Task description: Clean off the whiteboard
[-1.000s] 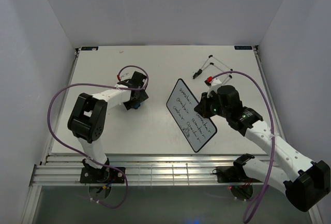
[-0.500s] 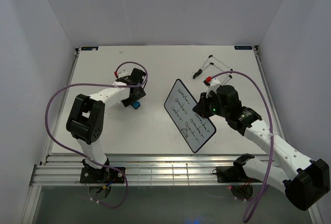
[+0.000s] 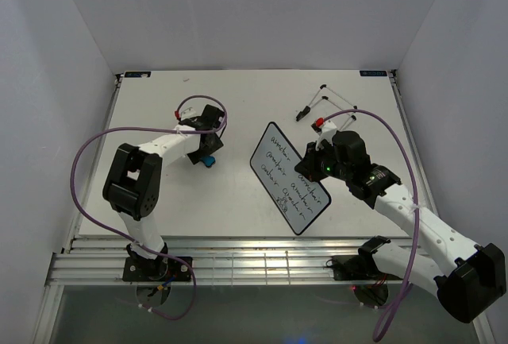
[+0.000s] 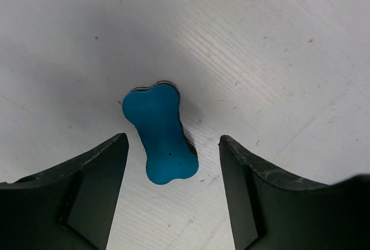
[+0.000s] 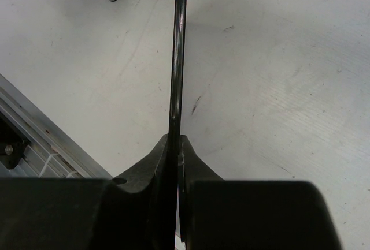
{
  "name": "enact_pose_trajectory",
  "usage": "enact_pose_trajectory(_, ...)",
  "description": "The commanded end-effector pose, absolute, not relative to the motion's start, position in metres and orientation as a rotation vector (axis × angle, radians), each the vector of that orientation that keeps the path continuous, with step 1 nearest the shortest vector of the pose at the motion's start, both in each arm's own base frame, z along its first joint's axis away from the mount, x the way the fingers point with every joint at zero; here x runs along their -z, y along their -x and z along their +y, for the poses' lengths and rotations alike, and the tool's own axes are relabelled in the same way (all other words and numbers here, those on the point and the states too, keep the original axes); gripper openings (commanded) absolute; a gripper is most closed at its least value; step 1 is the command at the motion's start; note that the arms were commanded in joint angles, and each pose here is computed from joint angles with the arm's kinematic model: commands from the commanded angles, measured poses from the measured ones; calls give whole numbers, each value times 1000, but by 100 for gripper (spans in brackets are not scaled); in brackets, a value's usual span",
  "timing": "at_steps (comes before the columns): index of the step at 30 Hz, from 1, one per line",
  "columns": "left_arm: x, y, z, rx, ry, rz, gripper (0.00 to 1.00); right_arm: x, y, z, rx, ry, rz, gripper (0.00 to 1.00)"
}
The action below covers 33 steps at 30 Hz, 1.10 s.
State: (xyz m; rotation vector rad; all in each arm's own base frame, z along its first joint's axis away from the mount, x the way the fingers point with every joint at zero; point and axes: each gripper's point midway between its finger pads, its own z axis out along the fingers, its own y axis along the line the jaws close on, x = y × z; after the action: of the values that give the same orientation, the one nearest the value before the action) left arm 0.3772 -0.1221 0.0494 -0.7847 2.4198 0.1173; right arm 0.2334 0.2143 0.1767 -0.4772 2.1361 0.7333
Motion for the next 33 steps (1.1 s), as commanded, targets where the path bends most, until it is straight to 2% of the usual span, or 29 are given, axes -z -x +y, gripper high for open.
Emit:
enact_pose_trajectory(1, -57, -373, -116, -121, 824, 2385, 74, -174, -241, 214, -686, 552, 2080, 8)
enact_pose_trajectory(2, -49, -372, -116, -137, 821, 2402, 73, -173, -240, 215, -690, 554, 2084, 8)
enact_pose_trajectory(3, -46, -371, -117, -142, 820, 2412, 67, -174, -240, 215, -690, 555, 2082, 8)
enact_pose_trajectory(7, -40, -370, -117, -145, 839, 2417, 62, -174, -241, 215, -686, 554, 2081, 8)
enact_pose_trajectory(20, -29, -366, -114, -164, 844, 2427, 61, -175, -240, 216, -694, 557, 2080, 8)
enact_pose_trajectory(22, -27, -365, -114, -168, 844, 2428, 56, -175, -240, 215, -693, 558, 2079, 8)
enact_pose_trajectory(29, -28, -365, -112, -169, 838, 2424, 50, -172, -238, 216, -695, 570, 2088, 8)
enact_pose_trajectory(33, -29, -366, -113, -159, 824, 2425, 38, -171, -238, 215, -690, 574, 2091, 8)
